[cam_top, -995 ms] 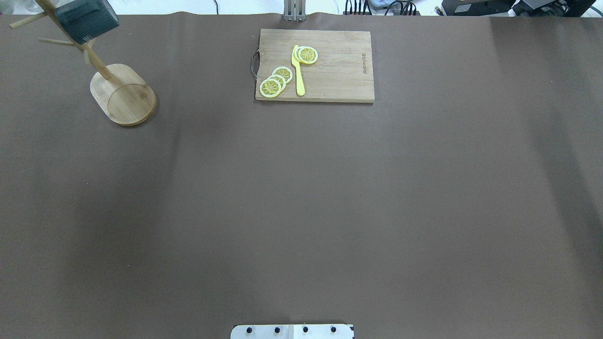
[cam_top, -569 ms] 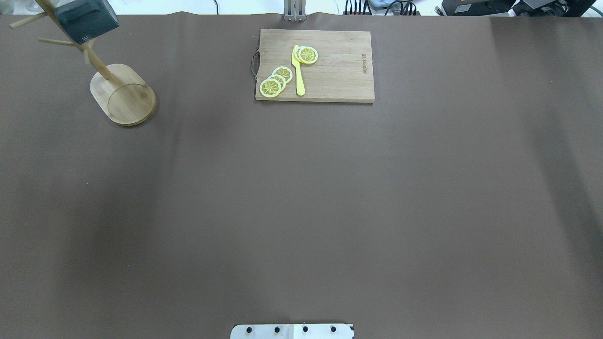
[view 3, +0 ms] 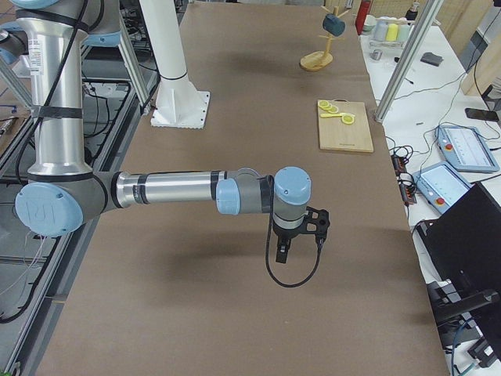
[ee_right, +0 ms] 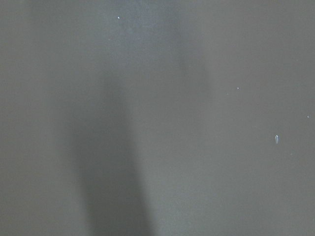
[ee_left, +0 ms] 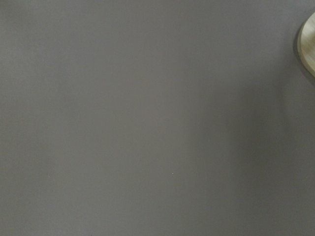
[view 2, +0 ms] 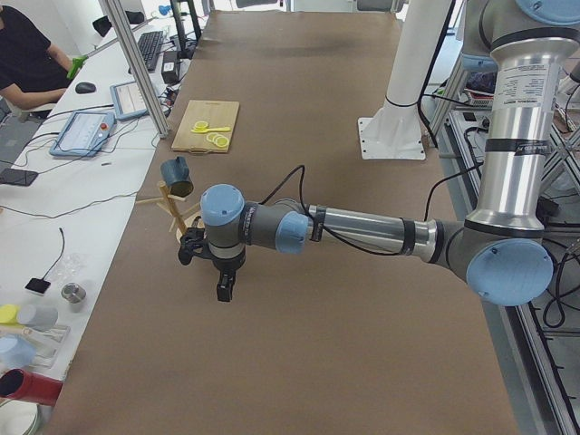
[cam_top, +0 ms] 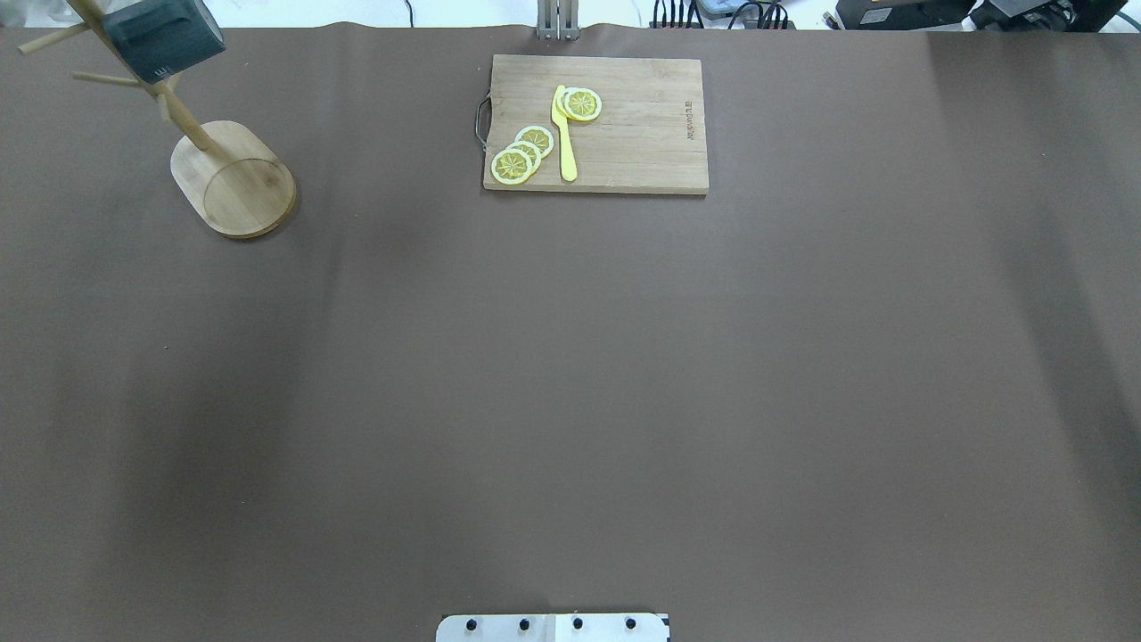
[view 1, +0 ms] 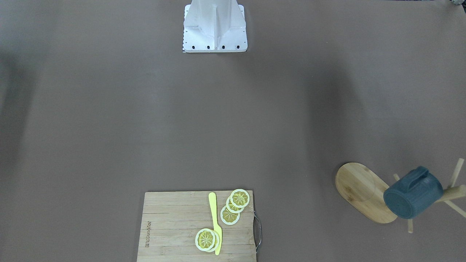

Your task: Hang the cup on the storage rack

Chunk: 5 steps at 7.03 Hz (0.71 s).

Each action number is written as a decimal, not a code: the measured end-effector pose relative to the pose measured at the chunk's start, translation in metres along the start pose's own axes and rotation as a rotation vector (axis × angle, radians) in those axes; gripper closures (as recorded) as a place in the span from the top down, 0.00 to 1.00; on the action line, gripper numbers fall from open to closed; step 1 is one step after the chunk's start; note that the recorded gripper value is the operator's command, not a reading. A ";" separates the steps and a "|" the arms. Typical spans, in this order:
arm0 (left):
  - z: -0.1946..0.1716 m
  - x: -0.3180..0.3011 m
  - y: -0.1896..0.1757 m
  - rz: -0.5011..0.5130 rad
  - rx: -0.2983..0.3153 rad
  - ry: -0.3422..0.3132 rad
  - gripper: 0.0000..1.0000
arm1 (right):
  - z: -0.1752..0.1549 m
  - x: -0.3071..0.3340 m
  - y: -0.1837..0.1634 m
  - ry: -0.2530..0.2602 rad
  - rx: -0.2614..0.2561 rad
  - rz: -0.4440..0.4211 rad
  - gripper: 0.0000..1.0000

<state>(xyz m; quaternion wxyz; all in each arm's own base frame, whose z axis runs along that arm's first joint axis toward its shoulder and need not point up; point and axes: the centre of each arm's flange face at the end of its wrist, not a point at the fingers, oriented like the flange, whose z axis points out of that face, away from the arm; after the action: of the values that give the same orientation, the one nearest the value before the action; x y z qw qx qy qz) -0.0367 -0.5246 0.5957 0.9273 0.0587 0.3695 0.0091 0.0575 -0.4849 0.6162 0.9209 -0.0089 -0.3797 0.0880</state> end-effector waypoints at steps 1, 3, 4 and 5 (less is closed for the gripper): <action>0.001 -0.001 0.002 -0.002 -0.003 0.001 0.98 | 0.004 0.004 0.002 0.002 -0.008 0.009 1.00; 0.004 -0.005 0.004 -0.010 -0.012 0.001 0.98 | 0.007 0.007 0.000 0.004 -0.014 0.016 1.00; 0.006 -0.006 0.005 -0.014 -0.016 0.003 0.98 | 0.005 0.005 -0.002 0.003 -0.011 0.013 1.00; 0.006 -0.006 0.006 -0.015 -0.020 0.017 0.98 | 0.004 0.003 -0.003 0.002 -0.008 0.010 1.00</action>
<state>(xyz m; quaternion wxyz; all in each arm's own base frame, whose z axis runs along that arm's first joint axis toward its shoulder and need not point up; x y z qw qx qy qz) -0.0366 -0.5196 0.6051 0.9248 0.0465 0.3776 0.0064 0.0574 -0.4874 0.6214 0.9208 -0.0147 -0.3790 0.0910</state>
